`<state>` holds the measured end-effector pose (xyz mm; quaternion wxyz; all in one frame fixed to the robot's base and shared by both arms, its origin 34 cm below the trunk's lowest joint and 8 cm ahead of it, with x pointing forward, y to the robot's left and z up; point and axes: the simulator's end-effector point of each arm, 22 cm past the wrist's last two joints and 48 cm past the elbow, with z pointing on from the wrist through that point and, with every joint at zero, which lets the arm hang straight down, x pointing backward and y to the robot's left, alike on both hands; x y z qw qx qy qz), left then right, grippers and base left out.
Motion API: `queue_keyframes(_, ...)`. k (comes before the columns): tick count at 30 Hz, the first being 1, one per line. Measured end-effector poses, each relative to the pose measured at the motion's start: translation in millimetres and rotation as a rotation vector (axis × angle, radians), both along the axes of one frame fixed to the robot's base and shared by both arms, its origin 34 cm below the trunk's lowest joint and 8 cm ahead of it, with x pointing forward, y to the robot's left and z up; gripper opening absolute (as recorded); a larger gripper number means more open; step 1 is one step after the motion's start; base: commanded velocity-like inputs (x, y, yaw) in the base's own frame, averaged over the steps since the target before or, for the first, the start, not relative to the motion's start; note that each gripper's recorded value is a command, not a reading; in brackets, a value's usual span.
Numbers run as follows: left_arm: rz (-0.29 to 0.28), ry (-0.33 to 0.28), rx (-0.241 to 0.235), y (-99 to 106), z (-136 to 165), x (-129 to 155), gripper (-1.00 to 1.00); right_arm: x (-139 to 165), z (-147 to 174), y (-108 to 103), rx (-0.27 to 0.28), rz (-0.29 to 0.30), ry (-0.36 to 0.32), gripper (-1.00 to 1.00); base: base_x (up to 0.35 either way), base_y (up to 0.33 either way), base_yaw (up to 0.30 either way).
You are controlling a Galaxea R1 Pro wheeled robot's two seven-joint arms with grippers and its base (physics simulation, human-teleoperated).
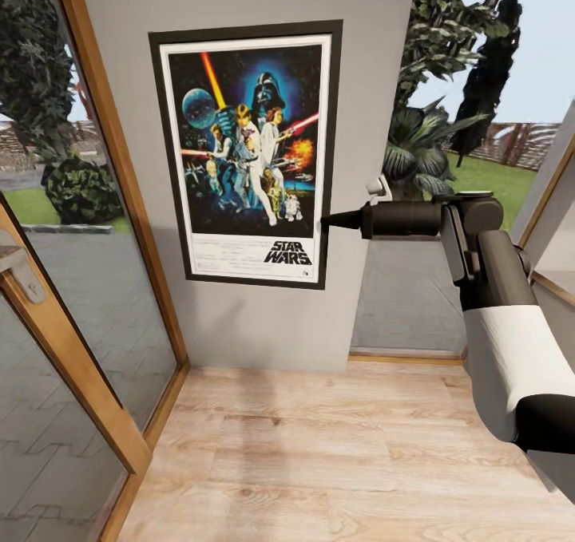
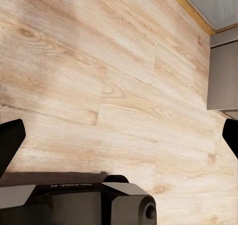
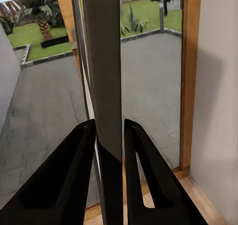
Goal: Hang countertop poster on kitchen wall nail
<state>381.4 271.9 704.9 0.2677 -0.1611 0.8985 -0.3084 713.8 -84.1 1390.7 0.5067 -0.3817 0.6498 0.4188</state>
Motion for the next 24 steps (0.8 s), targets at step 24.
queue_keyframes(24,0.0,0.0,0.001,1.1,0.3,-0.3,1.0,0.1,-0.9,-2.0,0.003,-0.005,0.003,-1.0,0.246,0.0,0.0)
